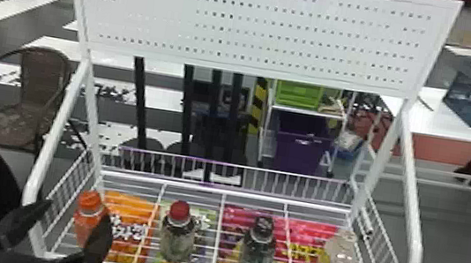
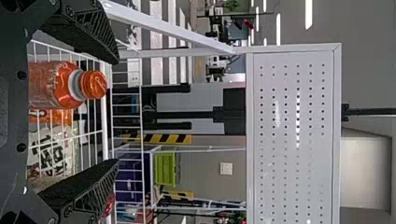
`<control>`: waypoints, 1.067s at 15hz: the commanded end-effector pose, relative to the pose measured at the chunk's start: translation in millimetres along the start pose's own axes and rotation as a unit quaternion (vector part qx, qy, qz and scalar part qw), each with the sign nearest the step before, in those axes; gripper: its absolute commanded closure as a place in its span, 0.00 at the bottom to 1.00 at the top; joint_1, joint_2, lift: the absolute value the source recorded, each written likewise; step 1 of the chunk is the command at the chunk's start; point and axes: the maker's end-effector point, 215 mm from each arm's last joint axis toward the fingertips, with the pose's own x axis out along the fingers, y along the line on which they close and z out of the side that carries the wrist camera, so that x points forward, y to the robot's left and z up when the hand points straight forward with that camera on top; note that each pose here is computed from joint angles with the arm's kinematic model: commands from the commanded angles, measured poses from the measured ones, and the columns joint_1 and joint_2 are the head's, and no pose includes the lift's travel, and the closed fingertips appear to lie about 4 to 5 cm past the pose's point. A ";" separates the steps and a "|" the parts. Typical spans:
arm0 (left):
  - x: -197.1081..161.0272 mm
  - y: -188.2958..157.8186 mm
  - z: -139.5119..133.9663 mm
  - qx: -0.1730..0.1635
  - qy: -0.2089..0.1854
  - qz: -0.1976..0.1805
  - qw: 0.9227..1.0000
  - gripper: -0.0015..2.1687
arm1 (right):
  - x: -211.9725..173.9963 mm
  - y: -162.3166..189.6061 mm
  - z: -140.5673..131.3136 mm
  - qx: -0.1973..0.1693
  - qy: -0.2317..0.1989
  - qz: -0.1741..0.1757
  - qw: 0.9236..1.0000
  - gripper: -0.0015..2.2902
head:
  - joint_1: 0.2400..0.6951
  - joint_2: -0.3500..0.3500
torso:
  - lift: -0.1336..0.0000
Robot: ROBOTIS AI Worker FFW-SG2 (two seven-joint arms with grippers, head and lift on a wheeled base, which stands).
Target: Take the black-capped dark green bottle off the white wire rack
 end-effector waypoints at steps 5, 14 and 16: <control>0.8 -0.2 -2.4 -0.002 0.002 0.000 1.000 0.07 | 9.1 47.5 -60.4 0.013 0.008 0.045 0.999 0.04 | 0.57 0.50 | 1.00; 2.5 -0.2 -8.5 -0.002 0.008 -0.001 1.000 0.07 | 72.5 152.7 -158.0 0.031 -0.003 0.124 0.992 0.05 | 0.57 0.50 | 1.00; 4.2 0.8 -9.9 -0.001 0.008 0.000 1.000 0.07 | 95.4 161.2 -157.1 0.031 -0.008 0.124 0.992 0.05 | 0.57 0.50 | 1.00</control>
